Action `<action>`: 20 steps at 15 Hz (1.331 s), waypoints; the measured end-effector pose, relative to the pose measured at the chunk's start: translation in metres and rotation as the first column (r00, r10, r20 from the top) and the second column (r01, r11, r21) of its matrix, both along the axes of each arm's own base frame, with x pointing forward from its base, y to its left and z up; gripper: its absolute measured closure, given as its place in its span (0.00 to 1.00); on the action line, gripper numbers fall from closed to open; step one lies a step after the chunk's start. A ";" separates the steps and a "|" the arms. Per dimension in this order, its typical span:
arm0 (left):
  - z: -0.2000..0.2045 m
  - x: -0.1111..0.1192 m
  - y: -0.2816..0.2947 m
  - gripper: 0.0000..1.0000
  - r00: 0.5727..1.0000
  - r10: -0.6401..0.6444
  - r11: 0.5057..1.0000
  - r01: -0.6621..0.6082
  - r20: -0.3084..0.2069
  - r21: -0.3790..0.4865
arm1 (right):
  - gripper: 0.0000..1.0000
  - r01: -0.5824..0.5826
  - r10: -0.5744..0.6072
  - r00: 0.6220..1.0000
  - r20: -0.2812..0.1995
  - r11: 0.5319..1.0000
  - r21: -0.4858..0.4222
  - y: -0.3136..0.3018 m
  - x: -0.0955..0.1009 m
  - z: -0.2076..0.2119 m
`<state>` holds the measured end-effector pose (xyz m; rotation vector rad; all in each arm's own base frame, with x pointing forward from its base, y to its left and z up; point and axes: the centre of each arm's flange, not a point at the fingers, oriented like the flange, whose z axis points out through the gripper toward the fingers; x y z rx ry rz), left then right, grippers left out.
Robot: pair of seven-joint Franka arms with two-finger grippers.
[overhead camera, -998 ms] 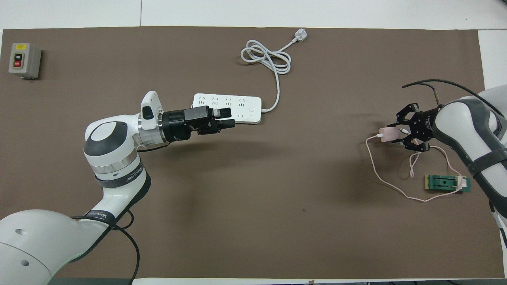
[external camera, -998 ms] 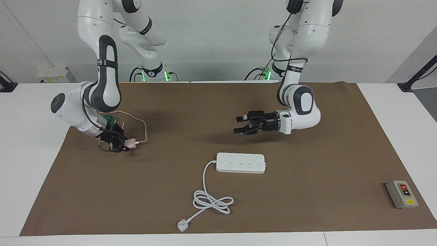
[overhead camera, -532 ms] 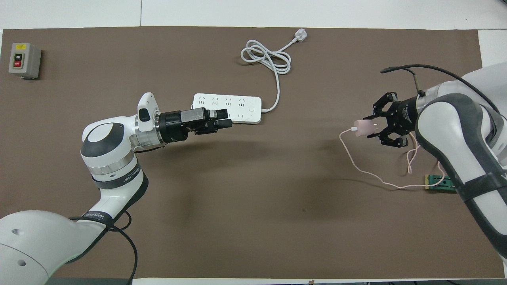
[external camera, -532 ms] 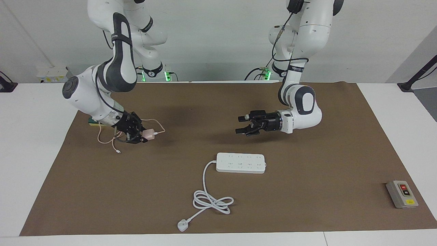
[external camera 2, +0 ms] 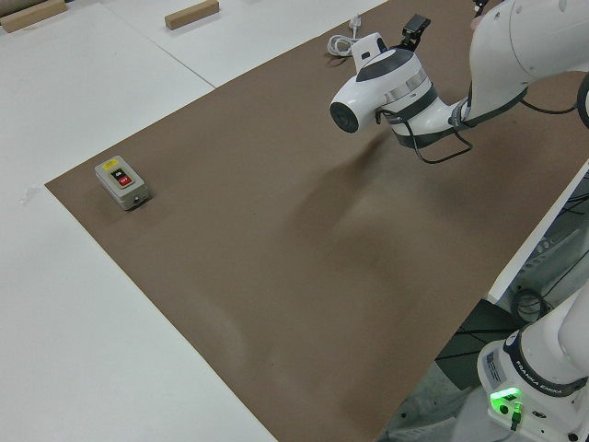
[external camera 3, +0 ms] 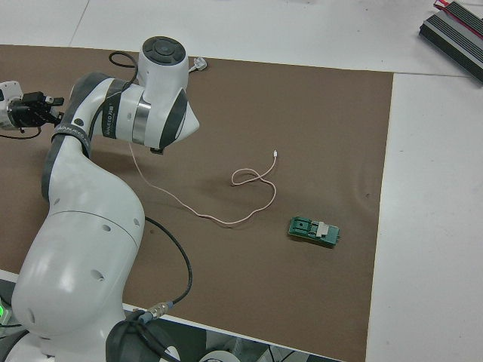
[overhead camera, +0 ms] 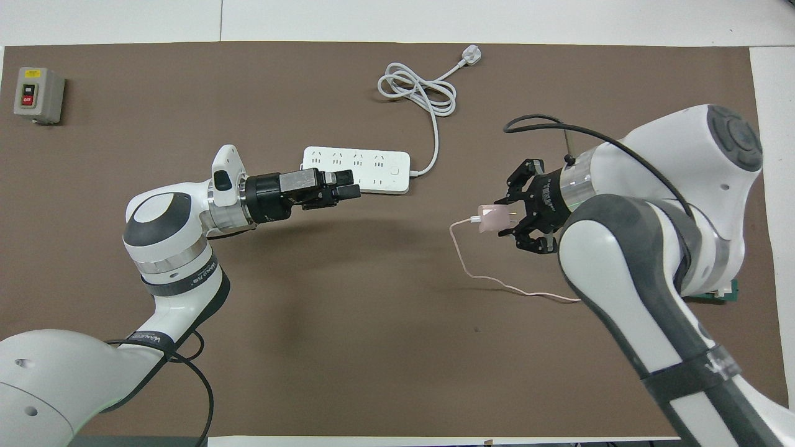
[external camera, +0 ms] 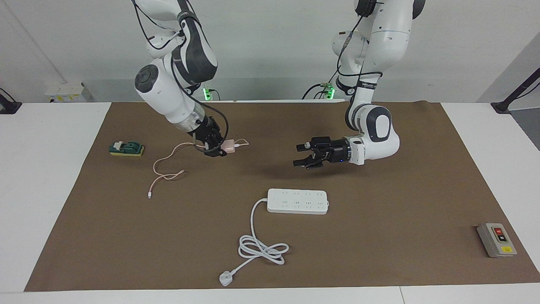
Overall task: Plug charger into power strip
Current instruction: 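Carry the pink charger with the right gripper toward the power strip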
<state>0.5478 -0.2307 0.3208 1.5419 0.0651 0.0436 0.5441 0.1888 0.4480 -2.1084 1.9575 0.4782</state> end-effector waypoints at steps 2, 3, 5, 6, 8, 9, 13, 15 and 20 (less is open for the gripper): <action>-0.001 0.000 0.001 0.00 1.000 0.002 1.000 -0.002 0.001 0.001 | 0.53 -0.010 0.010 1.000 0.004 1.000 0.000 0.032 -0.009 0.004; -0.001 0.000 0.001 0.00 1.000 0.002 1.000 -0.002 0.002 0.001 | 0.53 -0.020 0.020 1.000 0.013 1.000 0.001 0.045 -0.013 0.006; -0.002 -0.001 0.002 0.00 1.000 0.003 1.000 -0.003 0.007 0.002 | 0.53 -0.035 0.035 0.999 0.036 0.999 0.005 0.066 -0.020 0.009; -0.002 -0.001 0.002 0.00 1.000 0.003 1.000 -0.003 0.010 0.003 | 0.53 -0.042 0.041 0.998 0.051 0.999 0.007 0.074 -0.022 0.010; -0.005 -0.002 0.004 0.00 1.000 0.005 1.000 -0.005 0.009 0.006 | 0.53 -0.050 0.050 0.997 0.066 0.999 0.008 0.083 -0.023 0.010; -0.008 -0.004 0.006 0.00 1.000 0.006 1.000 -0.006 0.014 0.009 | 0.53 -0.051 0.051 0.996 0.070 0.999 0.005 0.084 -0.021 0.009; -0.022 -0.019 0.009 0.00 0.999 0.006 1.000 -0.007 0.040 0.024 | 0.53 -0.039 0.038 0.993 0.109 0.999 0.009 0.091 0.009 0.018; -0.022 -0.023 0.010 0.00 0.999 0.007 1.000 -0.008 0.042 0.026 | 0.53 -0.035 0.034 0.993 0.116 0.999 0.003 0.096 0.025 0.013; -0.022 -0.024 0.010 0.00 0.999 0.007 1.000 -0.008 0.042 0.029 | 0.53 -0.032 0.033 0.995 0.097 0.999 -0.015 0.119 0.044 -0.016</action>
